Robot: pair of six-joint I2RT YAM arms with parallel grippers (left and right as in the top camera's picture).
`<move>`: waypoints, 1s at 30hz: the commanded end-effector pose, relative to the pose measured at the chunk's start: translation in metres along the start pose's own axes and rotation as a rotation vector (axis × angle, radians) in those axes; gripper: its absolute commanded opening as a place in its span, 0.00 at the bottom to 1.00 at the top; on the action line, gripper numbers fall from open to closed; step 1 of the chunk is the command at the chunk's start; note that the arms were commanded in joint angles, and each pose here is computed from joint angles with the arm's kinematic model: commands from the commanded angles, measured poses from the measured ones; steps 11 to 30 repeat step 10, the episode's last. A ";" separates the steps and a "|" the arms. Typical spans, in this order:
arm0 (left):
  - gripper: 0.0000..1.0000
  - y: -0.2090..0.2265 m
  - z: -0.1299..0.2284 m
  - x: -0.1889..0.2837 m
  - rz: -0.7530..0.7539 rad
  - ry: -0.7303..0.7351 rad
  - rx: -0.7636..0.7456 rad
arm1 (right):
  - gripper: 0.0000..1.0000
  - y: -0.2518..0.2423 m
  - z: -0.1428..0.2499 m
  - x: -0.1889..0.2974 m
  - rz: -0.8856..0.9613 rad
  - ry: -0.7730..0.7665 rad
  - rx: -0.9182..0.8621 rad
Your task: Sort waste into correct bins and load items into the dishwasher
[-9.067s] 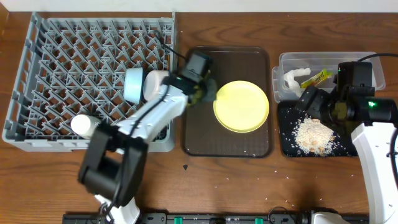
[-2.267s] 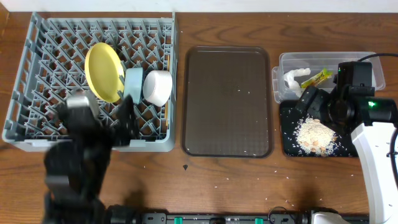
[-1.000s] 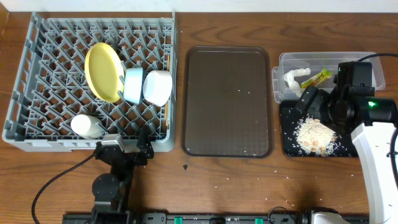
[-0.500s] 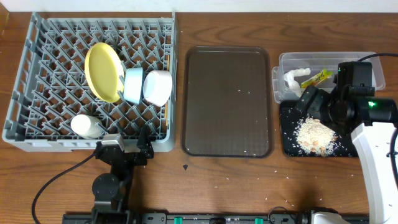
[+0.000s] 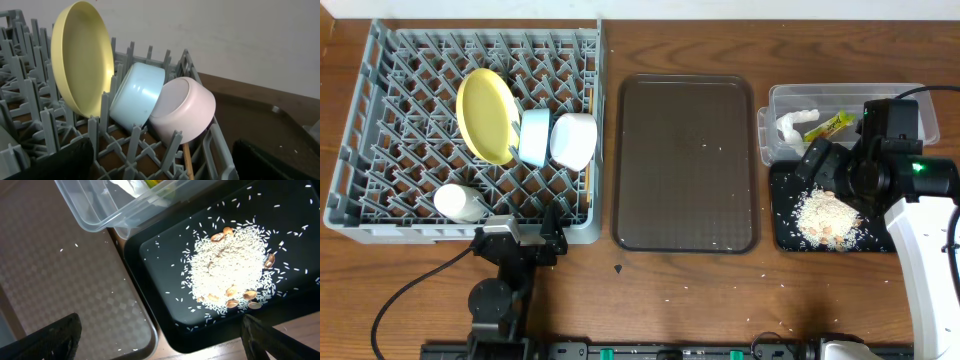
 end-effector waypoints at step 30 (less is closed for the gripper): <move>0.89 0.001 0.015 0.000 -0.002 0.056 -0.006 | 0.99 0.000 -0.003 0.005 -0.001 -0.020 0.000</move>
Point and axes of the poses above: each gripper's point midway between its finger pads, its own x axis back along the fingers, its own y axis along the line the jaws close on, z = x × y, the point moved 1 cm from there along x, back along the fingers, and after that the axes turned 8 degrees about -x, right-handed, at the moved point
